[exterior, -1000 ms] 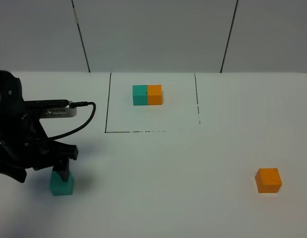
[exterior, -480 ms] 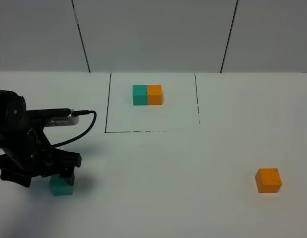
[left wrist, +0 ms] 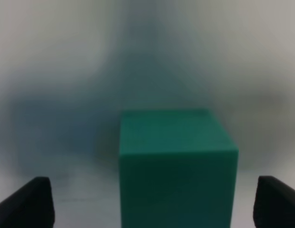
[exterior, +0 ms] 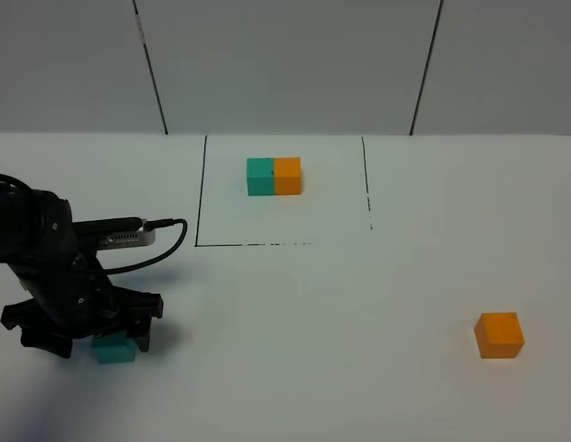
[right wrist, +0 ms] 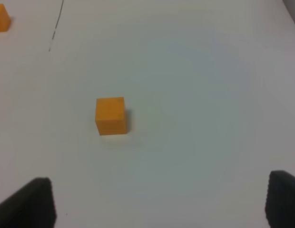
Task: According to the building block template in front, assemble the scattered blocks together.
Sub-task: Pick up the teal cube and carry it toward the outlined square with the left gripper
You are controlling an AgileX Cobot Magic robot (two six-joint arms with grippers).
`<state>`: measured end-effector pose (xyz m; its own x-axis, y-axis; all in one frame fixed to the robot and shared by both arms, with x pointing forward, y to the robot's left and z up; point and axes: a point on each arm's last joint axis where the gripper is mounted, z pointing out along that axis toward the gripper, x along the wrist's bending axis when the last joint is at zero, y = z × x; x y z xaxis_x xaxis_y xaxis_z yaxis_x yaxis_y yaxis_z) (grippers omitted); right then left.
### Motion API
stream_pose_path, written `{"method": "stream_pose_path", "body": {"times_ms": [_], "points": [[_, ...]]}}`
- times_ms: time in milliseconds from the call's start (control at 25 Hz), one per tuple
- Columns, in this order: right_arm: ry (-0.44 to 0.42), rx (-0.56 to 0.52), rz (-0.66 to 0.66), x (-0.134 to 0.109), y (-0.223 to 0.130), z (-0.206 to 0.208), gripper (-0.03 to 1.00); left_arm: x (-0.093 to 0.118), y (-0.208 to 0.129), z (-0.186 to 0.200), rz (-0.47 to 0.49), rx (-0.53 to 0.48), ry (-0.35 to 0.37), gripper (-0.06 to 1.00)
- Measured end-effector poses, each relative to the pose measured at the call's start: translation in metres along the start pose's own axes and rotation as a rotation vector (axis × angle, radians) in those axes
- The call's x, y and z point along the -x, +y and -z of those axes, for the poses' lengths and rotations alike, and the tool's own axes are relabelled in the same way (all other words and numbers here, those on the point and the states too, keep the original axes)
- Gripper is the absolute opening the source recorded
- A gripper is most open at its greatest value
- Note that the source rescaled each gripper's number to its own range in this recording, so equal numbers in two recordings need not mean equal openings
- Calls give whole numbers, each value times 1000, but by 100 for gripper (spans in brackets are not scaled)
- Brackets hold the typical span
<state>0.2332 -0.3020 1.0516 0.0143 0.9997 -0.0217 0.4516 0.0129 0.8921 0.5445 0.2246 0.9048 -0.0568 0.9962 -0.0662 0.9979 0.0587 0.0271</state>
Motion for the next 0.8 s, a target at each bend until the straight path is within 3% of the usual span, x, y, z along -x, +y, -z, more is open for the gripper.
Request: {"method": "stream_pose_path", "body": {"times_ms": [560,800], "points": [[0,0,0,0,0,0,76,1,4,-21,8,-14,-7,75],[0,0,0,0,0,0,76,1,3,-21,7,-18,-10,67]]}}
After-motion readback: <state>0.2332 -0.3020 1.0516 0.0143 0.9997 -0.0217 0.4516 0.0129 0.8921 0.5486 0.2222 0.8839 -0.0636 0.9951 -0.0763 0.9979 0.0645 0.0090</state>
